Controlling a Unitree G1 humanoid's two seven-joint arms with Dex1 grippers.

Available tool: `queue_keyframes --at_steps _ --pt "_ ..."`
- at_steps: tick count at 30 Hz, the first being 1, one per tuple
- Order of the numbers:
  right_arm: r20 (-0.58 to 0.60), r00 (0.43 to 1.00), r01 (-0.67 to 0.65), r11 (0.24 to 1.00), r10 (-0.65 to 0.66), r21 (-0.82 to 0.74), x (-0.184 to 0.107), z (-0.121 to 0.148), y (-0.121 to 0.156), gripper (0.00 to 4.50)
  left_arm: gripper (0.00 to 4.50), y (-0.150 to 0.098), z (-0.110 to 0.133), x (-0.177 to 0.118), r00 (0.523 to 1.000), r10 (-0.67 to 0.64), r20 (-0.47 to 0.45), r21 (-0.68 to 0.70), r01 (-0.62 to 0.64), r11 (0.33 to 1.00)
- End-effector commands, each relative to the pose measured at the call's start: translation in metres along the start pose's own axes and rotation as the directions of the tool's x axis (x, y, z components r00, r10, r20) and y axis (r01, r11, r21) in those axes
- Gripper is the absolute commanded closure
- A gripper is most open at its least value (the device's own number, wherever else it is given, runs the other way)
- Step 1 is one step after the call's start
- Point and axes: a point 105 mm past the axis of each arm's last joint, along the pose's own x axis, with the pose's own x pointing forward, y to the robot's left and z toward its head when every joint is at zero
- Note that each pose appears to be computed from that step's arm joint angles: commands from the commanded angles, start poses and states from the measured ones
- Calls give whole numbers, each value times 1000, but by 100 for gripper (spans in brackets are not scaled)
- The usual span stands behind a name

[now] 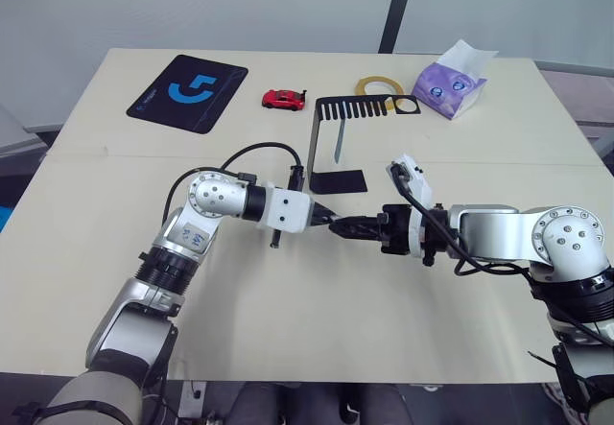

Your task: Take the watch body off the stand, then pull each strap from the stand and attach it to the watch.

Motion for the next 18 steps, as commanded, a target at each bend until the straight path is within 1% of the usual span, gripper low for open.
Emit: queue_keyframes --at_steps 1,3,5,6,7,8,9,10,11,14,15,18 --pt "27 998 -53 998 54 -40 -4 7 16 249 450 10 16 2 999 12 36 61 -14 998" --pt "31 999 -43 998 44 -46 -5 8 15 249 450 10 15 -1 999 9 35 16 -10 1000" --pt "40 998 -36 998 39 -54 -6 10 14 261 371 12 15 -6 999 20 39 -10 -20 1000" --pt "44 998 -34 998 36 -62 -7 11 15 261 356 12 15 -9 999 18 39 -15 -17 1000" --pt "47 998 -29 997 33 -77 -9 12 15 261 320 12 15 -13 999 16 36 -25 -16 1000" --pt "49 998 -24 995 29 -93 -10 13 15 261 275 12 15 -17 999 17 34 -37 -16 999" --pt "48 999 -19 994 24 -107 -12 13 15 261 249 11 15 -20 999 15 33 -49 -14 999" --pt "48 999 -13 992 19 -126 -13 13 14 261 202 10 16 -25 999 6 35 -65 -4 998" --pt "50 999 -9 989 16 -146 -15 13 14 261 170 8 16 -29 999 -6 39 -83 9 996" --pt "41 999 9 968 2 -251 -21 11 14 261 34 -1 20 -42 996 -60 70 -166 71 984" --pt "34 999 7 958 3 -286 -23 9 15 261 11 -1 24 -46 993 -59 104 -221 81 972" --pt "9 1000 -8 929 12 -369 -29 1 14 261 11 2 43 -58 971 -42 235 -357 126 926"
